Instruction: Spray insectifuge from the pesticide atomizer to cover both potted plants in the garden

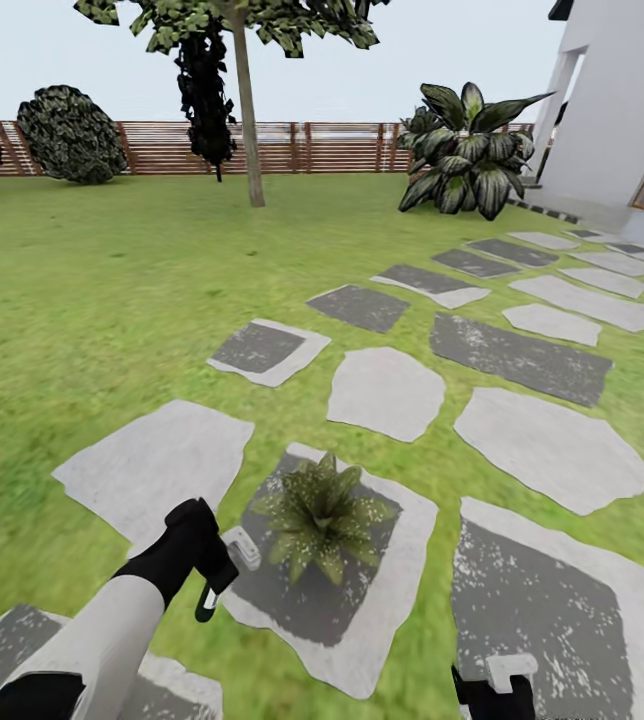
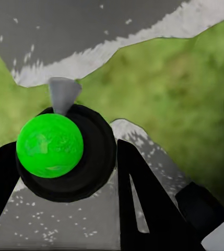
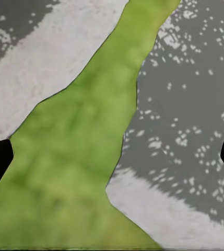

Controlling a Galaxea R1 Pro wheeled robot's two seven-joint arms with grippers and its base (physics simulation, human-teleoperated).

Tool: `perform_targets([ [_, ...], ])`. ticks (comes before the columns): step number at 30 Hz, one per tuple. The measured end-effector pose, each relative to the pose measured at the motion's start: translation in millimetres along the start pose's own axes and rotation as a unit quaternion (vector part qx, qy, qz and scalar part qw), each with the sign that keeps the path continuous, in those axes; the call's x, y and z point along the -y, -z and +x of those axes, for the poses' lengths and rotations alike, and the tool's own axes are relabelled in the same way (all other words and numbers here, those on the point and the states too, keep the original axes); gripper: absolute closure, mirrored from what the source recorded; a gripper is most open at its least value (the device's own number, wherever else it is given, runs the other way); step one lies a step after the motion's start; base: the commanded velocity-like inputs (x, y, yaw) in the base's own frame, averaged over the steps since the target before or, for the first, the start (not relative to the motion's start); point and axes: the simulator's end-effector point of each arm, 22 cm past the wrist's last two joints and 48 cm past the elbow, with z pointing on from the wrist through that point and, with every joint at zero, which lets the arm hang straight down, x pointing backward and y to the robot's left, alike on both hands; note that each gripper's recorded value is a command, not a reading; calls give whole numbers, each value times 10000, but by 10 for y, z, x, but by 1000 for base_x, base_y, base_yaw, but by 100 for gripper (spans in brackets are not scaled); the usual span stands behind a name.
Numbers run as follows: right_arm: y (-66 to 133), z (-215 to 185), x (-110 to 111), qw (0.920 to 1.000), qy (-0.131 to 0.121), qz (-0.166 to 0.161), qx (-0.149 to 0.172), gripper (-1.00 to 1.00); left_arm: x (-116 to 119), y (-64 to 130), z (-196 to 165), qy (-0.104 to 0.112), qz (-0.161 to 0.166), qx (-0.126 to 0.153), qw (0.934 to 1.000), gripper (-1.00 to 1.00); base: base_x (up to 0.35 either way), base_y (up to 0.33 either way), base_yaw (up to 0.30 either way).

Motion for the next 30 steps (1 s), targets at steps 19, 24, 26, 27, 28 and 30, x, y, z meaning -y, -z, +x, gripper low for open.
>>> perform_targets([
  [19, -4, -22, -10, 10000, -4, -11, 23, -100, 169, -12, -192, 152, 324, 415, 9985, 100, -235, -196, 212],
  [24, -8, -40, -5, 10000, -3, 0, 40, -100, 159, -7, -225, 19, 310, 515, 9982, 100, -80, -54, 0],
  [26, -32, -172, 89, 9998, 37, 91, 179, -100, 154, -6, -251, -90, 300, 590, 9978, 100, -7, -5, 0],
  [27, -55, -331, 191, 9992, 96, 184, 344, -100, 152, -6, -254, -119, 300, 609, 9976, 100, -2, -2, 0],
  [28, -72, -501, 287, 9981, 181, 269, 518, -100, 150, -6, -258, -121, 308, 630, 9975, 100, -1, -1, 0],
  [30, -90, -744, 352, 9958, 435, 299, 754, -100, 138, 0, -275, -156, 315, 710, 9969, 100, 0, 0, 0],
])
